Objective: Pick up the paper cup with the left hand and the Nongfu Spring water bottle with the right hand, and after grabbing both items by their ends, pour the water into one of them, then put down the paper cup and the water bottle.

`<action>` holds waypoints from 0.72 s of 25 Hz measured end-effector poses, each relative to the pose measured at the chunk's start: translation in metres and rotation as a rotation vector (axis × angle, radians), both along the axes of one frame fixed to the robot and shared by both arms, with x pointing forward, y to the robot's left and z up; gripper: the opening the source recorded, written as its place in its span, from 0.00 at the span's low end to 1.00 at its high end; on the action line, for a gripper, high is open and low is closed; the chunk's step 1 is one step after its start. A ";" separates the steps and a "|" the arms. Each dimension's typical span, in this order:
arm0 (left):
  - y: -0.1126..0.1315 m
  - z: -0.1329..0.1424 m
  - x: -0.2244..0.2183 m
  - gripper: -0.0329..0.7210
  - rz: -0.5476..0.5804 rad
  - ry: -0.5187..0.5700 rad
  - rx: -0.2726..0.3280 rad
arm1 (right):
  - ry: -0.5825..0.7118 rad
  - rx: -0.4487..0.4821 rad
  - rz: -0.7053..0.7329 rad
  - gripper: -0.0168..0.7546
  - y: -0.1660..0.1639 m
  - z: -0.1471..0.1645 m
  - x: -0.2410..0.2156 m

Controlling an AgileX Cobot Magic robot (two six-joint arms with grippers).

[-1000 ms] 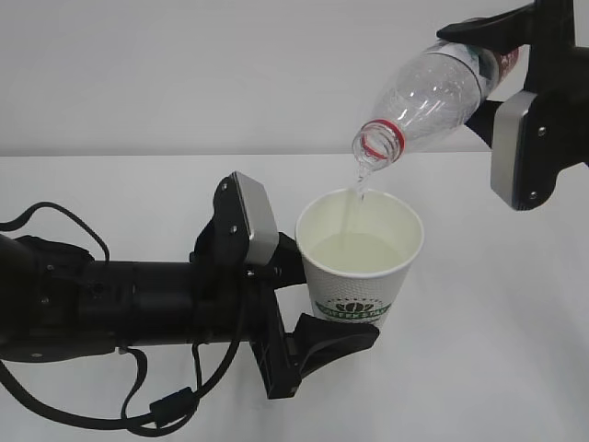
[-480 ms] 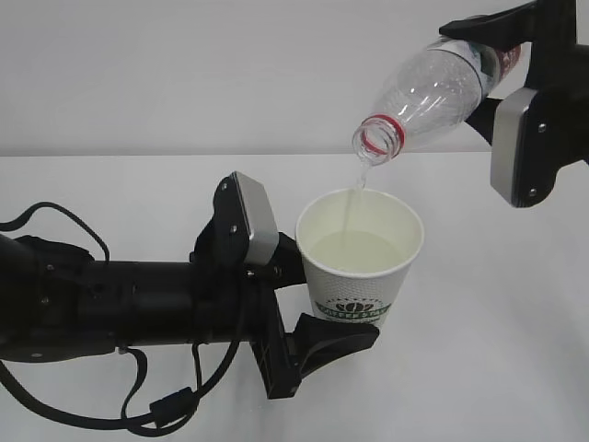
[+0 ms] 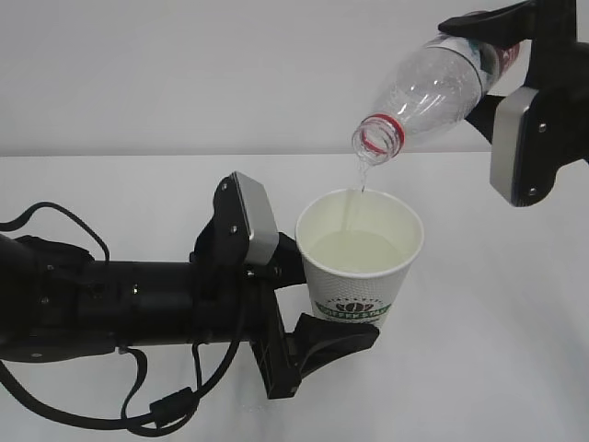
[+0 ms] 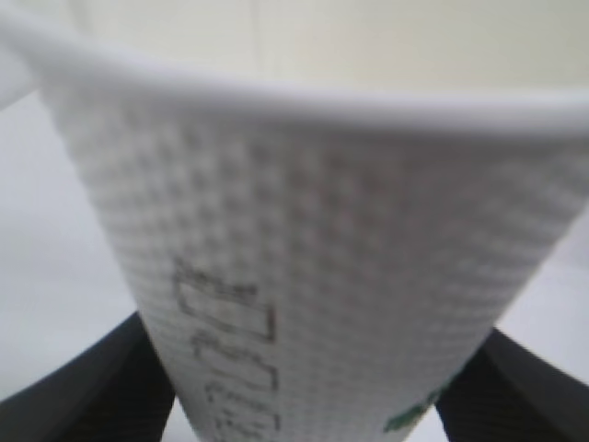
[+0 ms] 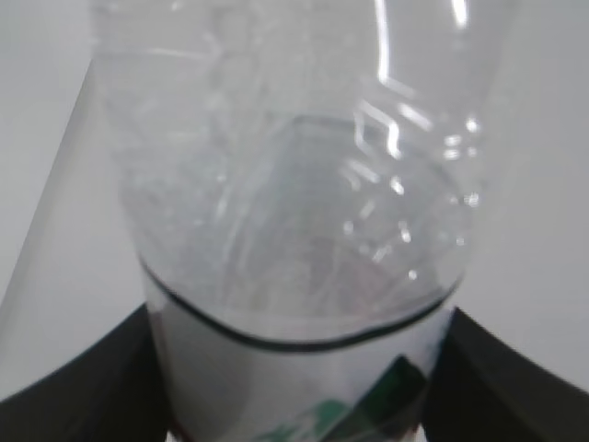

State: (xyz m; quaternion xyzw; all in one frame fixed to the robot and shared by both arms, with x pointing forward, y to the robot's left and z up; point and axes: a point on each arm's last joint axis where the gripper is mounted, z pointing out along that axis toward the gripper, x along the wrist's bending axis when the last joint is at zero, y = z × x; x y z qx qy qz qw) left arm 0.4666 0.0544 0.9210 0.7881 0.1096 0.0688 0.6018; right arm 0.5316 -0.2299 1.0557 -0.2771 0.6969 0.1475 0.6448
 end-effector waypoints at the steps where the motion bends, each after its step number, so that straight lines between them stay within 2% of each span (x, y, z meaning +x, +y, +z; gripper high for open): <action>1: 0.000 0.000 0.000 0.83 0.000 0.000 0.000 | 0.000 0.000 0.000 0.71 0.000 0.000 0.000; 18: 0.000 0.000 0.000 0.83 0.000 0.000 0.000 | -0.007 -0.001 -0.002 0.71 0.000 0.000 0.000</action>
